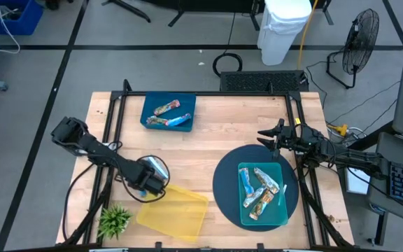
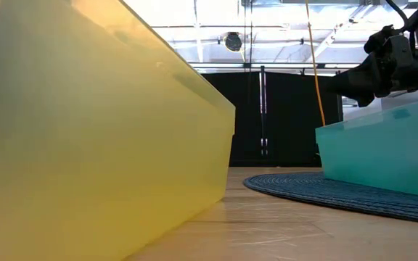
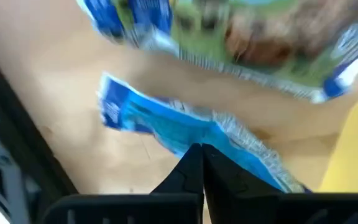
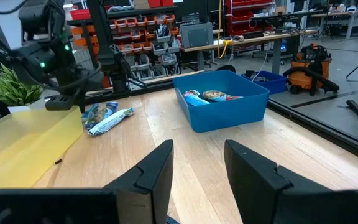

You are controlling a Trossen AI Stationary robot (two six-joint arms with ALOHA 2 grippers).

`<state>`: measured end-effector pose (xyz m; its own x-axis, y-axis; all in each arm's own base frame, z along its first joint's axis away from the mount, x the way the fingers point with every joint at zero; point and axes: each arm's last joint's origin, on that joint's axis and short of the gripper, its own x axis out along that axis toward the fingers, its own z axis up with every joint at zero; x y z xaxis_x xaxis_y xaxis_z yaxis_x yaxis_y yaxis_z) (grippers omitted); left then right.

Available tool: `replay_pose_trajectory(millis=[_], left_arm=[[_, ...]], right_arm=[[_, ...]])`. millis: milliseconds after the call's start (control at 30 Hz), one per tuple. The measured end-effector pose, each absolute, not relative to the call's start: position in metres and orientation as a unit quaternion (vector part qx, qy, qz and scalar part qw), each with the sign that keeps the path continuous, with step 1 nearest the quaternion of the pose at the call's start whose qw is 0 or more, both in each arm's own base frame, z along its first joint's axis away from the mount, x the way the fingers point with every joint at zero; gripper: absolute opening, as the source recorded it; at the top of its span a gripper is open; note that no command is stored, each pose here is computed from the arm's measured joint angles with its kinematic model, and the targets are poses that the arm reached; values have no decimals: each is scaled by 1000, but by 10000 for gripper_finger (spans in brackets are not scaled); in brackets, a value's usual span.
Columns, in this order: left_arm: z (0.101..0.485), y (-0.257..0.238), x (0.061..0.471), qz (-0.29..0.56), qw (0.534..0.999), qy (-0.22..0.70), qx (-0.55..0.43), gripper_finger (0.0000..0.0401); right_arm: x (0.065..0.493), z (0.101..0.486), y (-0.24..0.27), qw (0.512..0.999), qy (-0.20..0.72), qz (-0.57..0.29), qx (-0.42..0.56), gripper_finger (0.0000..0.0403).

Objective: Pick and place Granola Bars by type
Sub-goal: Put the bottom blue granola bar into the yellow bin

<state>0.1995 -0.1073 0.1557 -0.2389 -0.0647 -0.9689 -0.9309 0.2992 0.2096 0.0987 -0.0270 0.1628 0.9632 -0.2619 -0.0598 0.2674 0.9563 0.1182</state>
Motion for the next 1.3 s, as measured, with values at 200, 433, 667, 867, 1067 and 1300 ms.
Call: replay_pose_trajectory(millis=[200, 433, 667, 867, 1067, 1300], left_arm=[[184, -107, 204, 477, 503, 635, -342, 19], [185, -103, 198, 489, 512, 640, -297, 6], [182, -101, 195, 486, 495, 656, -298, 82], [180, -100, 194, 489, 501, 651, -293, 161], [165, -97, 186, 492, 485, 660, -297, 192], [148, -96, 185, 460, 499, 662, -317, 185]], right_arm=[[99, 163, -27, 989, 22, -134, 63, 135], [99, 163, -27, 989, 22, -133, 63, 134], [99, 163, -27, 989, 22, -134, 63, 134], [99, 163, -27, 989, 22, -134, 63, 134], [99, 163, -27, 989, 22, -134, 63, 134], [99, 163, -27, 989, 22, -134, 63, 134]])
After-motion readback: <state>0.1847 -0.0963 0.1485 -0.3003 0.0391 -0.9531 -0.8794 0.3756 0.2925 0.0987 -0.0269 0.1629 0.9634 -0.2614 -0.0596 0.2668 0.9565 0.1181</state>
